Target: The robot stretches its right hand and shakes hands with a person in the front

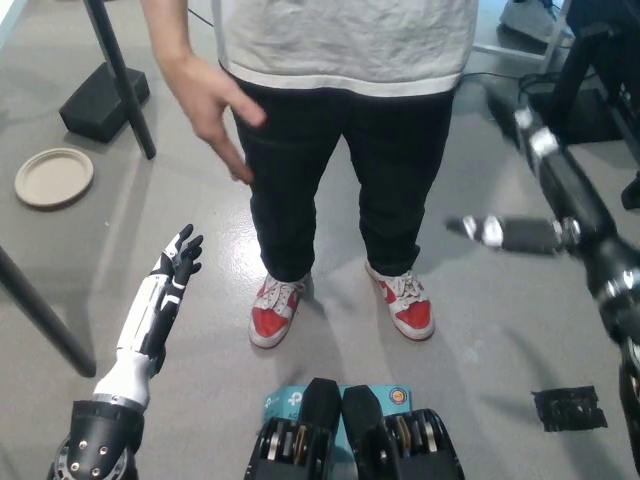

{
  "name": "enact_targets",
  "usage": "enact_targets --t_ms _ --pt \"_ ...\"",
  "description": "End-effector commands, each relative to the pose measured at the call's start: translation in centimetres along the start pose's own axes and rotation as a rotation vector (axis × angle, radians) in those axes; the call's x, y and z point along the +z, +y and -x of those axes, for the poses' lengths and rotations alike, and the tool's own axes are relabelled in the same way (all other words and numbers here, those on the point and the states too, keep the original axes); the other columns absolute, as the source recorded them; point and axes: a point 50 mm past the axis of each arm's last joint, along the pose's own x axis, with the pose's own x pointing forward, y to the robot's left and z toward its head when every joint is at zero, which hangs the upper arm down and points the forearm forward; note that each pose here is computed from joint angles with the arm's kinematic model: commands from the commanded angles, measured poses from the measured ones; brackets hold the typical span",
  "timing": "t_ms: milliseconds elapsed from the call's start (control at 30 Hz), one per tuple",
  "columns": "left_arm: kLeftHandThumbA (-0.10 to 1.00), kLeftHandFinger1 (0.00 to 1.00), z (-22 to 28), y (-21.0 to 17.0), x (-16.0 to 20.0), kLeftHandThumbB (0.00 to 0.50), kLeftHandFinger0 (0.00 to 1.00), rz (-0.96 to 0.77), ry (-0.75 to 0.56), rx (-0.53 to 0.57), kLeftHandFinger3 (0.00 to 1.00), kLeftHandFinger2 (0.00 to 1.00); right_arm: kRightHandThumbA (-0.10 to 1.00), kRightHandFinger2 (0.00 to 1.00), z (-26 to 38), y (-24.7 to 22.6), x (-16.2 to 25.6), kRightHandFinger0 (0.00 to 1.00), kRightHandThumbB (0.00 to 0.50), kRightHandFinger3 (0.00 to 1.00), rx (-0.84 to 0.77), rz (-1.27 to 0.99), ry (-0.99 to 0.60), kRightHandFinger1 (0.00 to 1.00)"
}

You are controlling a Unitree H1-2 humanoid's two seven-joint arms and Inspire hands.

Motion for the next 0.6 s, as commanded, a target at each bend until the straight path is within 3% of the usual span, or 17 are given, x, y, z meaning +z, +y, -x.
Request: enact_targets --t_ms 0,67,200,300,467,567 --pt "0.93 1.0 -0.5 0.5 0.9 0.1 1.0 -0.009 -0.045 0.002 1.0 1.0 0.9 1.0 0.4 -0.4 -2.8 1.0 0.401 1.0 -0.033 -0.096 -0.031 1.0" --pt "0.93 1.0 -0.4 0.4 0.8 0.09 1.0 -0.002 -0.052 -0.002 1.0 1.0 0.88 1.0 0.4 0.0 -5.3 1.0 0.355 1.0 -0.031 -0.094 0.007 1.0" --pt "0.93 1.0 0.5 0.6 0.7 0.089 1.0 -0.001 -0.046 0.014 1.0 1.0 0.94 1.0 0.1 1.0 -8.8 1.0 0.421 1.0 -0.017 -0.096 0.093 1.0" --pt "0.92 1.0 0.5 0.7 0.8 0.098 1.0 -0.001 -0.045 0.021 1.0 1.0 0.98 1.0 0.0 1.2 -8.9 1.0 0.401 1.0 -0.018 -0.113 0.087 1.0" --pt "0.92 1.0 0.7 0.7 0.5 0.091 1.0 0.002 -0.048 0.022 1.0 1.0 1.0 1.0 0.1 1.5 -9.2 1.0 0.429 1.0 -0.011 -0.142 0.081 1.0" --pt "0.92 1.0 1.1 0.5 0.2 0.089 1.0 0.009 -0.04 0.021 1.0 1.0 1.0 1.0 0.6 1.7 -9.7 1.0 0.379 1.0 -0.012 -0.154 0.09 1.0"
